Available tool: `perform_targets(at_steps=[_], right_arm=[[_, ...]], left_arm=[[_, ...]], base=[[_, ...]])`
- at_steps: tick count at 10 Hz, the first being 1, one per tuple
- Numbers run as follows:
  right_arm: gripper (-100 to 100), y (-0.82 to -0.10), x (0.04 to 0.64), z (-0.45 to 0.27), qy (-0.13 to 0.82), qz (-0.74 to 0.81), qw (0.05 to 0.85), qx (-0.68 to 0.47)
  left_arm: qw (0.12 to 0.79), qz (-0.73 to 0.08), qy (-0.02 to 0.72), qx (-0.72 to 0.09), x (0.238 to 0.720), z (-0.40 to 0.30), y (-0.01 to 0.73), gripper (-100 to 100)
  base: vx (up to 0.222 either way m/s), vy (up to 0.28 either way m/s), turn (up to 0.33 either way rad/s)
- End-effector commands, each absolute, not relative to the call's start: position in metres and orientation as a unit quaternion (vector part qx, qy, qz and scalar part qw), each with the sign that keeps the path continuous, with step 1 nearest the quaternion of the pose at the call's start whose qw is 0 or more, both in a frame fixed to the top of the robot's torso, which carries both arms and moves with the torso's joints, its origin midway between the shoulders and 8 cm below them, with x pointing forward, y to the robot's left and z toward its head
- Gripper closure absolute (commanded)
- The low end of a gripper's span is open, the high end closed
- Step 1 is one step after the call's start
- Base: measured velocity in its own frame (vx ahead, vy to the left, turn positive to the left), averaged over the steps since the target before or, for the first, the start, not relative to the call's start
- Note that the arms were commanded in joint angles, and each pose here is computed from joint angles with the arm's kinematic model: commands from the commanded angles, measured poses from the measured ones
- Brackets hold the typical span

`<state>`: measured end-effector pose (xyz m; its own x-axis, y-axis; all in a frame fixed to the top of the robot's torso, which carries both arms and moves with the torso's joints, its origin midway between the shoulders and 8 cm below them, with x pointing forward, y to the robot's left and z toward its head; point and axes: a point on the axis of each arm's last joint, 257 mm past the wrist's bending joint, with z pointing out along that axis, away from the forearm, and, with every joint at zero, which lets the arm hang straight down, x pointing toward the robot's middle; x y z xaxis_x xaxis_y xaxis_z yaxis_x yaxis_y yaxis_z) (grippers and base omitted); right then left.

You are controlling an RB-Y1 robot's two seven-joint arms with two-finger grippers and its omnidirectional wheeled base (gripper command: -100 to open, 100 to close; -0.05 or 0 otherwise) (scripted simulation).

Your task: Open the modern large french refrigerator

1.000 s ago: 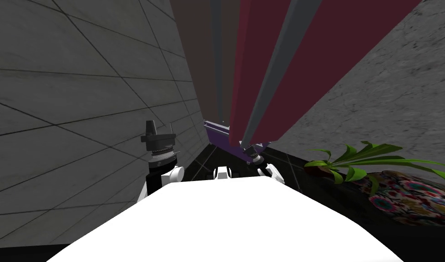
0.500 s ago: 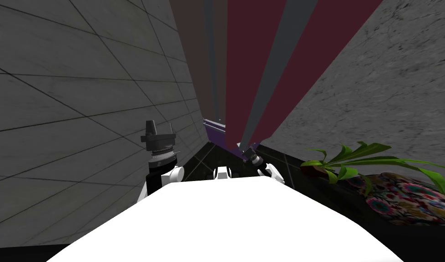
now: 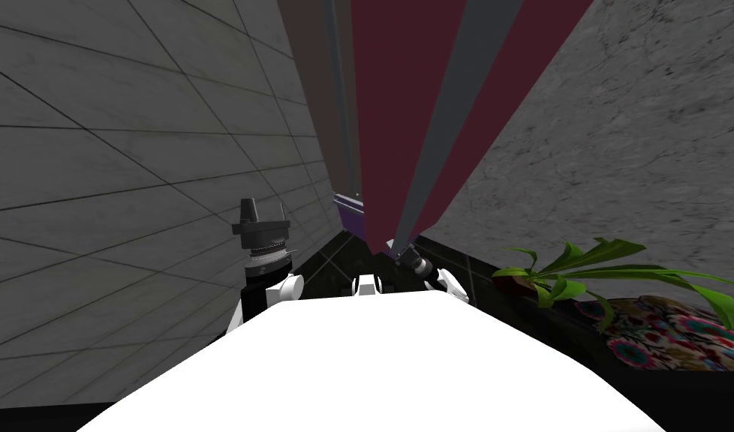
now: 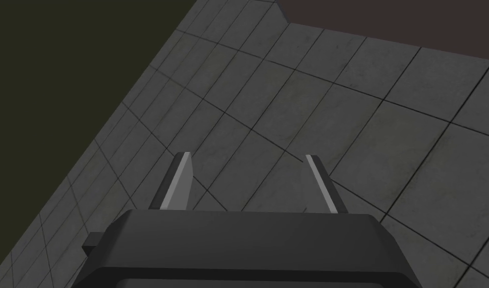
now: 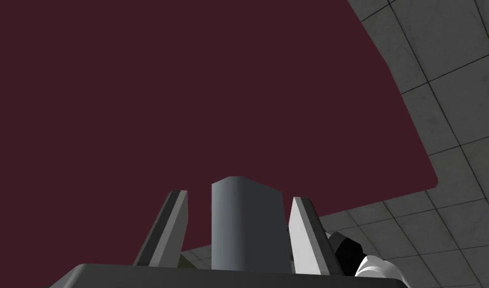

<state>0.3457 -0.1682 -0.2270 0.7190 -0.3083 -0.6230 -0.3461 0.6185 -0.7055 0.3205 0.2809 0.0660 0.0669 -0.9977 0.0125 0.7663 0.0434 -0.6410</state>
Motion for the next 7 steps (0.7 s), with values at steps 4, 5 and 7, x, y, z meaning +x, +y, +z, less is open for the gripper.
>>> perform_targets(at_steps=[4, 5, 7], right_arm=[[-100, -0.178, 0.366, -0.201, 0.369, 0.024, 0.817, -0.442], [-100, -0.181, 0.371, -0.195, 0.369, 0.025, 0.817, -0.442], [-100, -0.183, 0.375, -0.190, 0.369, 0.025, 0.817, -0.442]], left_arm=[[0.685, -0.644, 0.228, -0.253, 0.320, 0.066, 0.281, 0], [0.685, -0.644, 0.228, -0.253, 0.320, 0.066, 0.281, 0], [0.685, -0.644, 0.228, -0.253, 0.320, 0.066, 0.281, 0]], base=[[-0.059, 0.028, -0.012], [-0.036, 0.046, 0.024], [-0.024, 0.021, -0.014]])
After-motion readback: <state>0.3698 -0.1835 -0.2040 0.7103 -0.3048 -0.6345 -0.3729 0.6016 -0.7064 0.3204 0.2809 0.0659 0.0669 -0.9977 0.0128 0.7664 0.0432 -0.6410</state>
